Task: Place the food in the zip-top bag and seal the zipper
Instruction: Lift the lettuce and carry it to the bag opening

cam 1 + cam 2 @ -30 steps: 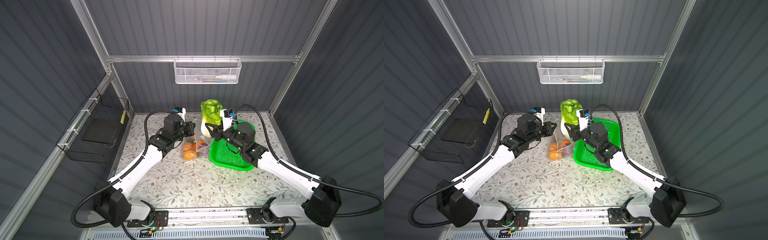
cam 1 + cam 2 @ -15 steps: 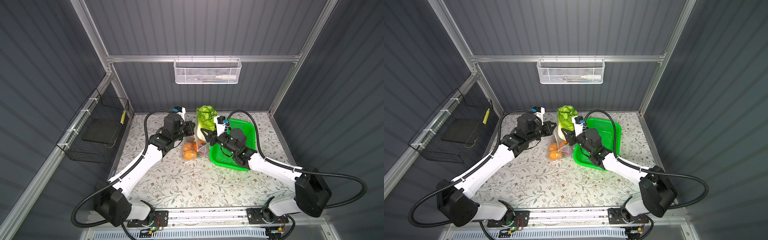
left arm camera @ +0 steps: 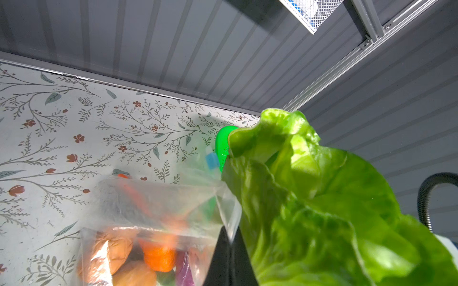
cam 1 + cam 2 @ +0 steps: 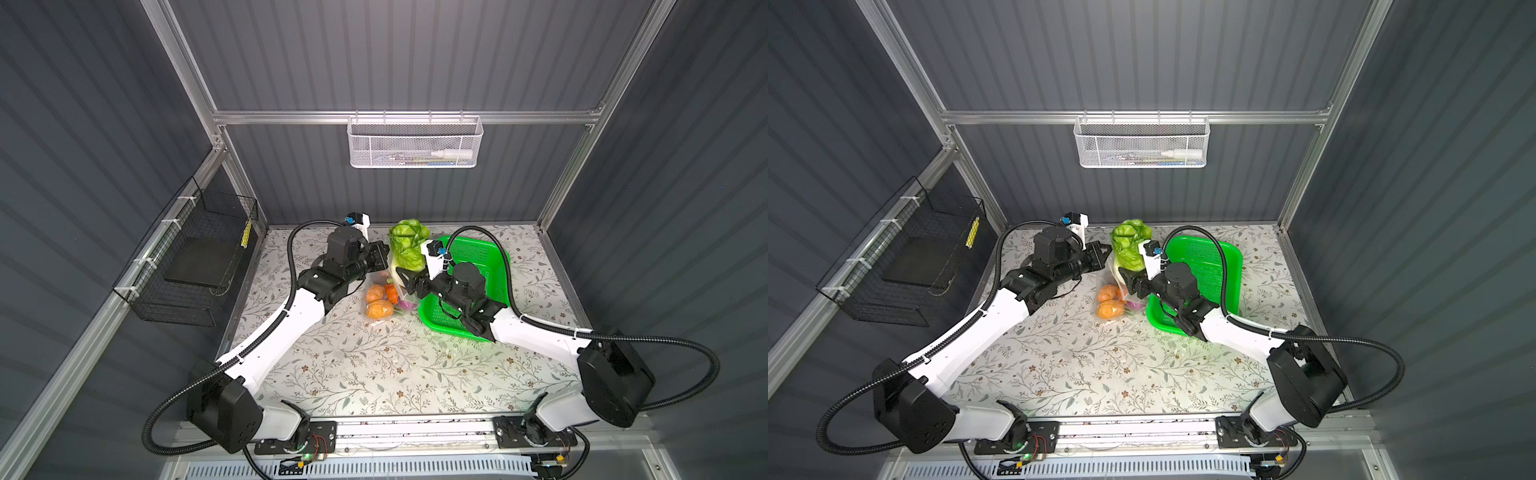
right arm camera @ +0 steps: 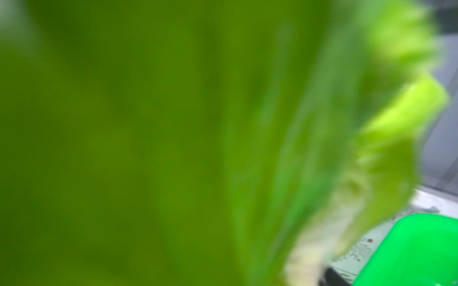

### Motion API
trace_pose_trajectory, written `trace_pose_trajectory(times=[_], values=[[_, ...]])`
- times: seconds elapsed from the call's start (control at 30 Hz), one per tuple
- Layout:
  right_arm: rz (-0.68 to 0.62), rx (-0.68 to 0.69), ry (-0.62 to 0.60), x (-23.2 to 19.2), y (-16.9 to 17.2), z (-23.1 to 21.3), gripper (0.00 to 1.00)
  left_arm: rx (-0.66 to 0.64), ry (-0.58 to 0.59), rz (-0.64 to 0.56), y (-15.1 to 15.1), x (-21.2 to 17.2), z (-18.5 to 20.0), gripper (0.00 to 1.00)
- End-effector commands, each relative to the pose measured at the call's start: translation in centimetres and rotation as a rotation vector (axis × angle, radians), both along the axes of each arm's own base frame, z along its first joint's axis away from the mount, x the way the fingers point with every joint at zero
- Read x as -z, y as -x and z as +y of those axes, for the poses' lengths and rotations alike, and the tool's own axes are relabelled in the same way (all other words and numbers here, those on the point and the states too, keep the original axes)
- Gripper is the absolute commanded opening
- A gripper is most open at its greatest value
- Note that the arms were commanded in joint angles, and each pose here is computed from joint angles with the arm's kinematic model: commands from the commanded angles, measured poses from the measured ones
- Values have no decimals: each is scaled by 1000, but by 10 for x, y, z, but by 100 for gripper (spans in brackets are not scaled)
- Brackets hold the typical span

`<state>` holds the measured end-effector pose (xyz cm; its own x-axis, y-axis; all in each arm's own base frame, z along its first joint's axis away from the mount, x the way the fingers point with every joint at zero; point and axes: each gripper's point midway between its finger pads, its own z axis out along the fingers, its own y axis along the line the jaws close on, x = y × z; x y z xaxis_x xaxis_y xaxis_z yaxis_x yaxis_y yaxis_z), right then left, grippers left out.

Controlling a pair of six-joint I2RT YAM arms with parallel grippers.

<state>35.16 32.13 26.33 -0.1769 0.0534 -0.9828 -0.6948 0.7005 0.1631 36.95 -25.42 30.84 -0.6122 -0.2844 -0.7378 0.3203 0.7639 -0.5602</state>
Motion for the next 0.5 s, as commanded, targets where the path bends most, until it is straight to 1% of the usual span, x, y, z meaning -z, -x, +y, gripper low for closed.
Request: trace_pose_trajectory(times=[0.0,0.1,0.2,0.3,0.37,0.4,0.47], values=[[-29,-23,-23,-16,9,-1,85,-21,18,-27,1,-10,4,0],[-30,-21,-27,-22,12,-4,92,-23,16,-26,0,-9,4,0],[-8,-6,-30,-26,11,-7,93,-26,16,-28,0,-10,5,0],[44,-9,-72,-37,11,-5,88,-28,20,-25,1,-10,5,0],[117,-4,-135,-44,9,-2,79,-27,24,-23,1,-8,5,0],[151,-2,-149,-45,8,0,76,-28,27,-22,1,-8,5,0],[242,49,-176,-41,1,-3,70,-27,29,-23,2,-7,5,0]])
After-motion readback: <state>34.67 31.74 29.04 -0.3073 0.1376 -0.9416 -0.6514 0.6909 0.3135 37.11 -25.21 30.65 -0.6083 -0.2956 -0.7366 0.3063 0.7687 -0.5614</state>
